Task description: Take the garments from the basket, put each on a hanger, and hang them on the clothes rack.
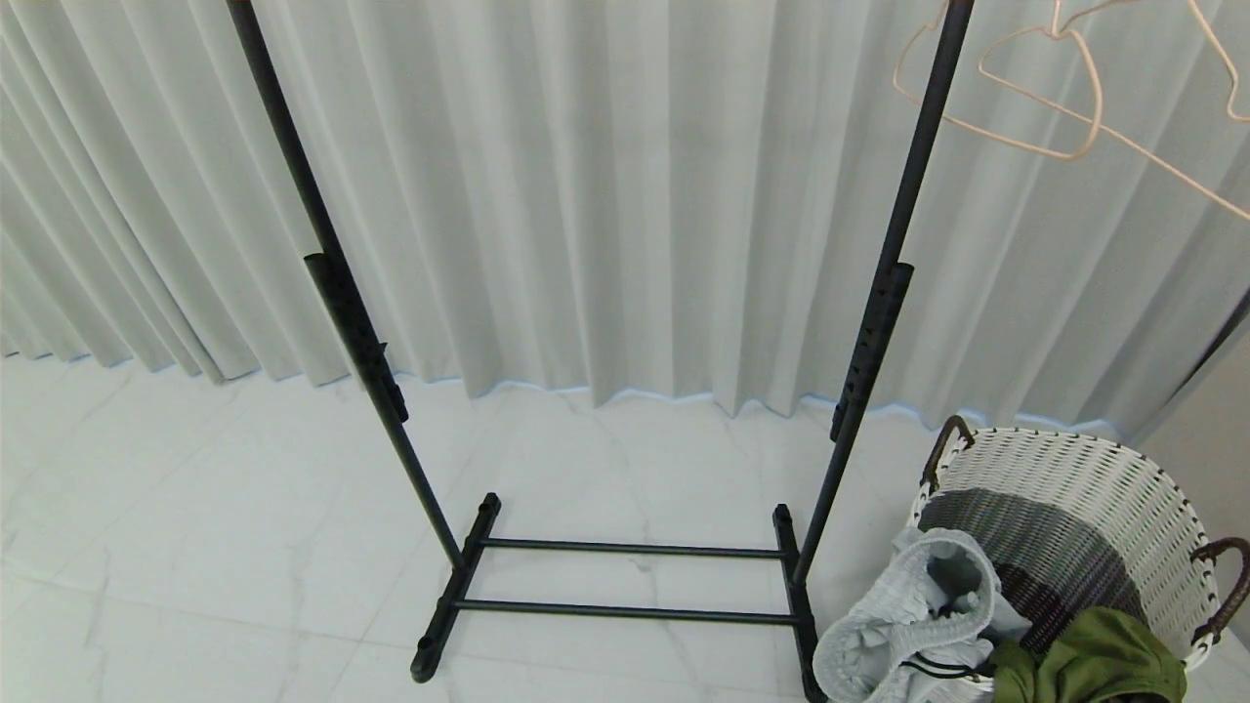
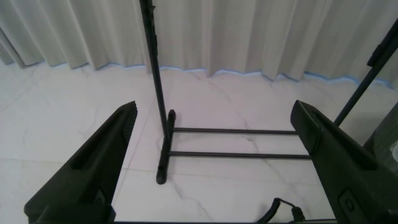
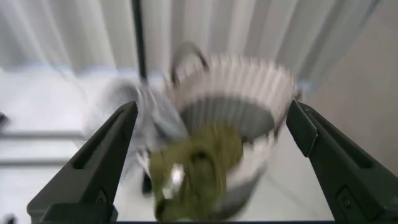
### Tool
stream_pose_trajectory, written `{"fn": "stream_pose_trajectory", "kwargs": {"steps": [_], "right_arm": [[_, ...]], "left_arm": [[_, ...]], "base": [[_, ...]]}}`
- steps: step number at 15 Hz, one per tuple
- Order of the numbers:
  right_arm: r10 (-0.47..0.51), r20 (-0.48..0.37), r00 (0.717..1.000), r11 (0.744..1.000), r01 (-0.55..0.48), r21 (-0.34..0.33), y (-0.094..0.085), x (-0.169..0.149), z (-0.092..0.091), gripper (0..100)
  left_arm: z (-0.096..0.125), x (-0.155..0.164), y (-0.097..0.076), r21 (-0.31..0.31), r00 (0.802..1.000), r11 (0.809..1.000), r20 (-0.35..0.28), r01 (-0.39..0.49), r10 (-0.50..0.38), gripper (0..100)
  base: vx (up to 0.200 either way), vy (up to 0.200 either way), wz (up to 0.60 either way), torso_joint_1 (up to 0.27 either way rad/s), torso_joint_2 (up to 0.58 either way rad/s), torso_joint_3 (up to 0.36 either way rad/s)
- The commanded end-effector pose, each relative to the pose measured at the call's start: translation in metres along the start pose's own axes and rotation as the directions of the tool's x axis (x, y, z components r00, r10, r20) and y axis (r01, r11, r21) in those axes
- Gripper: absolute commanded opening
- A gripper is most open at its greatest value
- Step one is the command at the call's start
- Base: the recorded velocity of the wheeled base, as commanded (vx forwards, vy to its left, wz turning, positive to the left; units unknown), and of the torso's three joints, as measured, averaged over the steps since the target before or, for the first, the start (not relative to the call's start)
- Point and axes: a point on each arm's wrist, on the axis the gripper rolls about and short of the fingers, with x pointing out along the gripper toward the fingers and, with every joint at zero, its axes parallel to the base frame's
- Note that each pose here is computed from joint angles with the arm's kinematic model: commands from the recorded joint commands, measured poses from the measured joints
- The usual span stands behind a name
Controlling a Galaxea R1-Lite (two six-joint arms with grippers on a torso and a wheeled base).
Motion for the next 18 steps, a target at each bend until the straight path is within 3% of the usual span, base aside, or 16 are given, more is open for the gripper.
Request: {"fn": "stream_pose_trajectory", "kwargs": {"steps": [1,3,5,8,9,12,14,15,18], "right_arm": [[0.074,-0.012,0.997,0.997,-0.074,0.009,-0.001,0.004,0.046,100],[0.109,-0.21,0.972,0.985,-0.134,-0.109,0.001,0.034,0.059,100],[0.09,-0.42,0.903,0.956,-0.197,-0.219,0.005,0.073,0.056,100],[0.049,-0.615,0.787,0.867,-0.339,-0.364,0.008,0.122,0.037,100],[0.045,-0.662,0.749,0.837,-0.39,-0.384,0.008,0.132,0.03,100],[-0.022,-0.81,0.586,0.757,-0.52,-0.396,-0.001,0.158,0.001,100],[-0.087,-0.851,0.517,0.681,-0.593,-0.43,-0.017,0.168,-0.014,100],[-0.101,-0.859,0.503,0.655,-0.616,-0.437,-0.023,0.172,-0.021,100],[-0.108,-0.855,0.506,0.655,-0.611,-0.445,-0.027,0.183,-0.041,100]], "left_arm": [[0.0,0.0,0.0,0.0,1.0,1.0,0.0,-0.002,0.002,100],[0.0,0.0,0.0,0.0,1.0,1.0,0.0,0.0,0.0,100],[0.0,0.0,0.0,0.0,1.0,1.0,0.0,0.0,0.0,100],[0.0,0.0,0.0,0.0,1.0,1.0,0.0,0.0,0.0,100],[0.0,0.0,0.0,0.0,1.0,1.0,0.0,0.0,0.0,100],[0.0,0.0,0.0,0.001,1.0,1.0,-0.001,0.0,0.0,100],[0.0,0.0,0.0,0.001,1.0,1.0,-0.001,0.0,0.0,100],[0.0,0.0,0.0,0.001,1.0,1.0,0.0,0.0,0.0,100],[0.0,0.0,0.0,0.001,1.0,1.0,-0.001,0.0,0.0,100]], "base": [[0.0,0.0,0.0,0.0,0.0,0.0],[0.0,0.0,0.0,0.0,0.0,0.0],[0.0,0.0,0.0,0.0,0.0,0.0],[0.0,0.0,0.0,0.0,0.0,0.0],[0.0,0.0,0.0,0.0,0.0,0.0],[0.0,0.0,0.0,0.0,0.0,0.0],[0.0,0.0,0.0,0.0,0.0,0.0],[0.0,0.0,0.0,0.0,0.0,0.0],[0.0,0.0,0.0,0.0,0.0,0.0]]}}
